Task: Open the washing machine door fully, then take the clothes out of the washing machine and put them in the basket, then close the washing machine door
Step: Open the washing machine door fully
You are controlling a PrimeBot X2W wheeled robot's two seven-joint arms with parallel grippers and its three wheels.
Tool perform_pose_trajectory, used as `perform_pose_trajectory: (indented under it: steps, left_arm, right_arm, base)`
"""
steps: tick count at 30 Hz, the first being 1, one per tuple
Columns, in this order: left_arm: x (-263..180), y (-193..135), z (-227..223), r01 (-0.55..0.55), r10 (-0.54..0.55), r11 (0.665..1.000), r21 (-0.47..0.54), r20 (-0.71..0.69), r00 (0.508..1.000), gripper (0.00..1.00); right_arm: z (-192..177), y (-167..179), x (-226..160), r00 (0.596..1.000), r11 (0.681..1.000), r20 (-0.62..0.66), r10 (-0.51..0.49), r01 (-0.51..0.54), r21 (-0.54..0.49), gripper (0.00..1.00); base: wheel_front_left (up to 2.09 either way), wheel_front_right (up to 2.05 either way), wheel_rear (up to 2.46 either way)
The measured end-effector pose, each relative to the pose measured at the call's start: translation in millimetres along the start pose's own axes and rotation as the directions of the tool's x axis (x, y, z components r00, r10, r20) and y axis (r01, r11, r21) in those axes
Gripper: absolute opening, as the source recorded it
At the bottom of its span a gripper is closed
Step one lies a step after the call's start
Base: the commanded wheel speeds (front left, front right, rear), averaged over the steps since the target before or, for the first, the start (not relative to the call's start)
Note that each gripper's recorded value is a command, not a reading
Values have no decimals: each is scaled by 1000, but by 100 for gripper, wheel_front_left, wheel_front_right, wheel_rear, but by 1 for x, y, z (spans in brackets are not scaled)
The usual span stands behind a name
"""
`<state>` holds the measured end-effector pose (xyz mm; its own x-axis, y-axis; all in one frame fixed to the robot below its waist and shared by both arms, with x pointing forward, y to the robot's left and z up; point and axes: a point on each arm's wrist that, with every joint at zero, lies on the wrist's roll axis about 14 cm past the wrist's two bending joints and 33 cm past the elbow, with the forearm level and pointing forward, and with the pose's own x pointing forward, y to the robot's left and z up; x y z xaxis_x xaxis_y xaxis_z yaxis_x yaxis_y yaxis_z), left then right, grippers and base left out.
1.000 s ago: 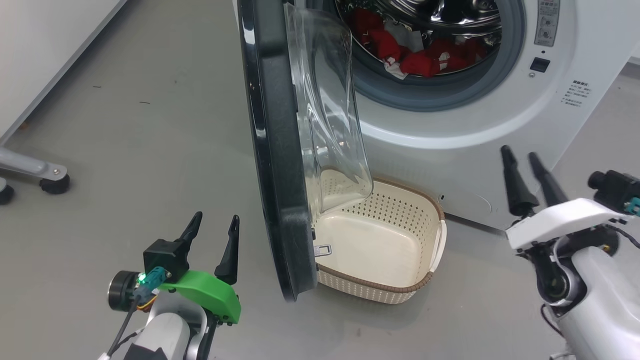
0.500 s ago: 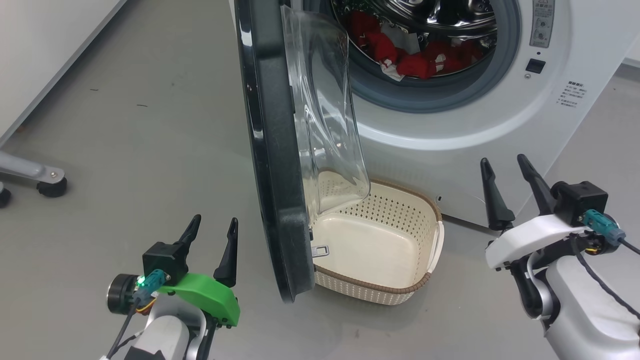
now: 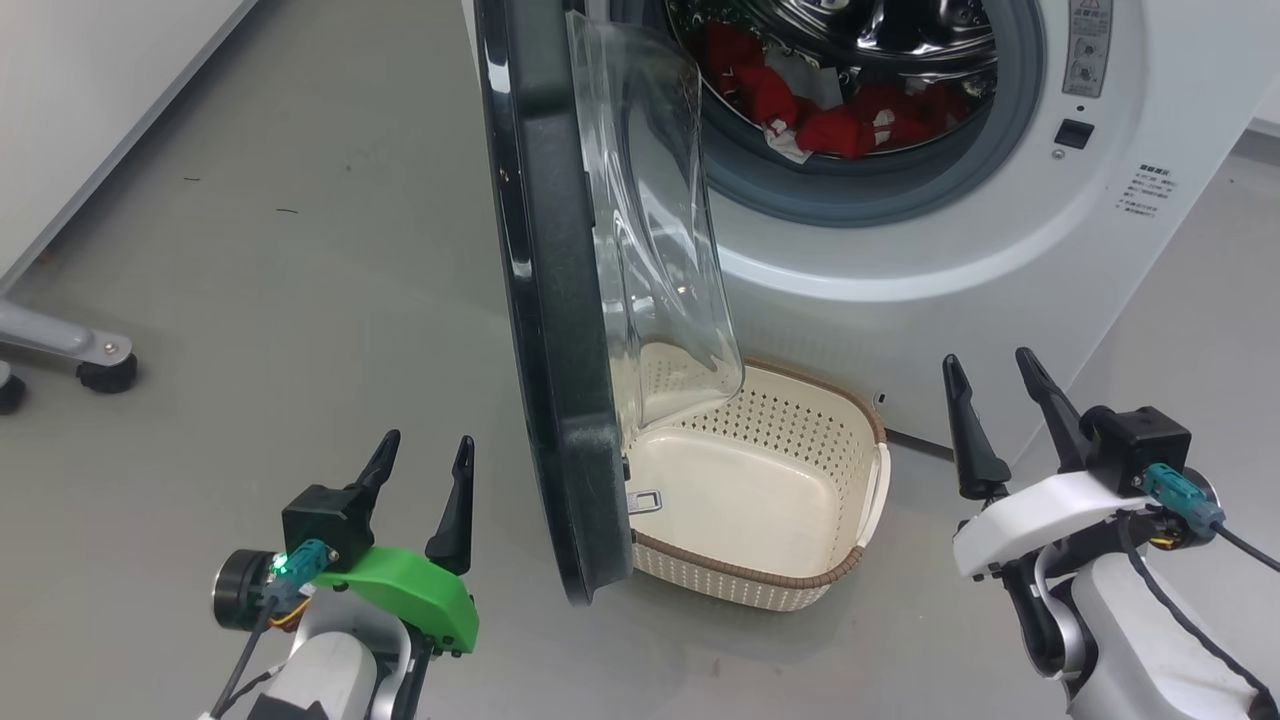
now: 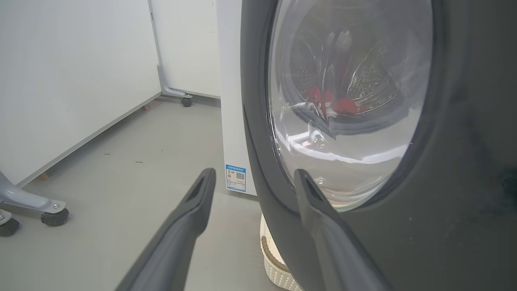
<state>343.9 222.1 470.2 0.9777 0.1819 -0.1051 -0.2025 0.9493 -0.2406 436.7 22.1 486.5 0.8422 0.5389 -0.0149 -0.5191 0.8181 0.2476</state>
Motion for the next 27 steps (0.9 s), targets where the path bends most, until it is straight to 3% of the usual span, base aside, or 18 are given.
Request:
perform_pose_trajectory:
  steps: [27]
  left_arm:
    - [-3,3,2,-13,13,1000,0,7,1000,100]
  right_arm:
    - [-12,-2,-8,999,999,-16,-50,50,1,100]
  base:
    - [0,0,0]
